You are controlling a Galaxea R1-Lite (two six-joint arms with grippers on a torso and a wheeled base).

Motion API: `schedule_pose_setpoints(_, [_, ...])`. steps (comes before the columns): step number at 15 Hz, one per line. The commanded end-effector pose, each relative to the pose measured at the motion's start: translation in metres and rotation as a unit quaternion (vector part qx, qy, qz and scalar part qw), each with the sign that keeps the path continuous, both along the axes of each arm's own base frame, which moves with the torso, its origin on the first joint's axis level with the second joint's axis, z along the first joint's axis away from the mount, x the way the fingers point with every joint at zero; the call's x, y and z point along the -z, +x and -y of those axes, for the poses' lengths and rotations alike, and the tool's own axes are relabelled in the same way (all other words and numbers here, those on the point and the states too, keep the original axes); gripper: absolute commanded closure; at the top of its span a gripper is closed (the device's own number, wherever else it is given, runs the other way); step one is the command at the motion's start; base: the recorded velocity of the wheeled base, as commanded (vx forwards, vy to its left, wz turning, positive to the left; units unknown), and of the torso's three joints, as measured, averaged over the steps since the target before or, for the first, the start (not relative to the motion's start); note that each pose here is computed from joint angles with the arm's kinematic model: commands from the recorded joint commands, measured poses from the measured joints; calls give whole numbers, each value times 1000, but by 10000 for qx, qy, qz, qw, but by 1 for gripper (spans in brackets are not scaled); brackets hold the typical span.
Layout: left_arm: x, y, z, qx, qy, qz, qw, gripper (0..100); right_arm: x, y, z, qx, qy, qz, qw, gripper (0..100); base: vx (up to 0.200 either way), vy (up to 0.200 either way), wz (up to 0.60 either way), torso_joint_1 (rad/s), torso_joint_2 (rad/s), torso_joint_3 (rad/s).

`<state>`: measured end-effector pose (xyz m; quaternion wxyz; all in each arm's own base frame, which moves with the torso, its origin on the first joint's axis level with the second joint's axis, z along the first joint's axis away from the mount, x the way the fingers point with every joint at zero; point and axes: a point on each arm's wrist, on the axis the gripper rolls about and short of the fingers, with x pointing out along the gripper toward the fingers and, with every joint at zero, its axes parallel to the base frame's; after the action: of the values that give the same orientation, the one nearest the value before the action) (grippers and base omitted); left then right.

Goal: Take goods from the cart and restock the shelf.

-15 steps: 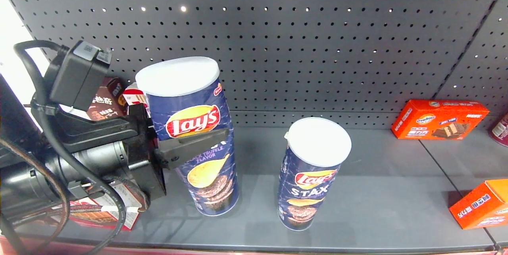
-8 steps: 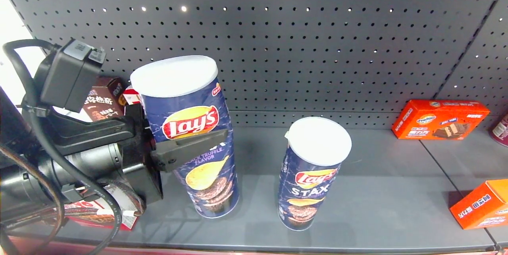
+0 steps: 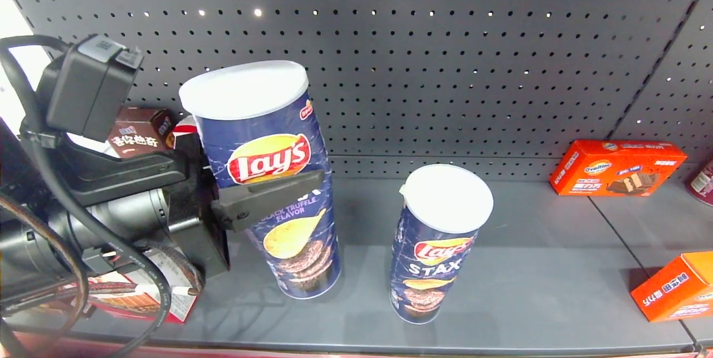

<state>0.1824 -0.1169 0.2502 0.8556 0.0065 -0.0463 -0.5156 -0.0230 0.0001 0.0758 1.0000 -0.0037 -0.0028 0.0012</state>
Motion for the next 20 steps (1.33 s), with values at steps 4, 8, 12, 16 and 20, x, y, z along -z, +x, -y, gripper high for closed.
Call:
schedule_pose_setpoints(4, [-10,30,18,5,-37,64,10000,100,0,0,0,-4,-1,-12,10000,0,0,0,0,0,0,0])
schedule_pose_setpoints(8, [-5,54,31,-104,-17,59,9999,100,0,0,0,4,-1,-12,10000,0,0,0,0,0,0,0])
schedule_pose_setpoints(12, [-3,91,44,-55,45,61,10000,100,0,0,0,-4,-1,-12,10000,0,0,0,0,0,0,0])
schedule_pose_setpoints(16, [9,123,55,70,205,-204,9996,100,0,0,0,-4,-1,-12,10000,0,0,0,0,0,0,0])
schedule_pose_setpoints(20, [25,160,72,77,342,-61,9994,100,0,0,0,-4,-1,-12,10000,0,0,0,0,0,0,0])
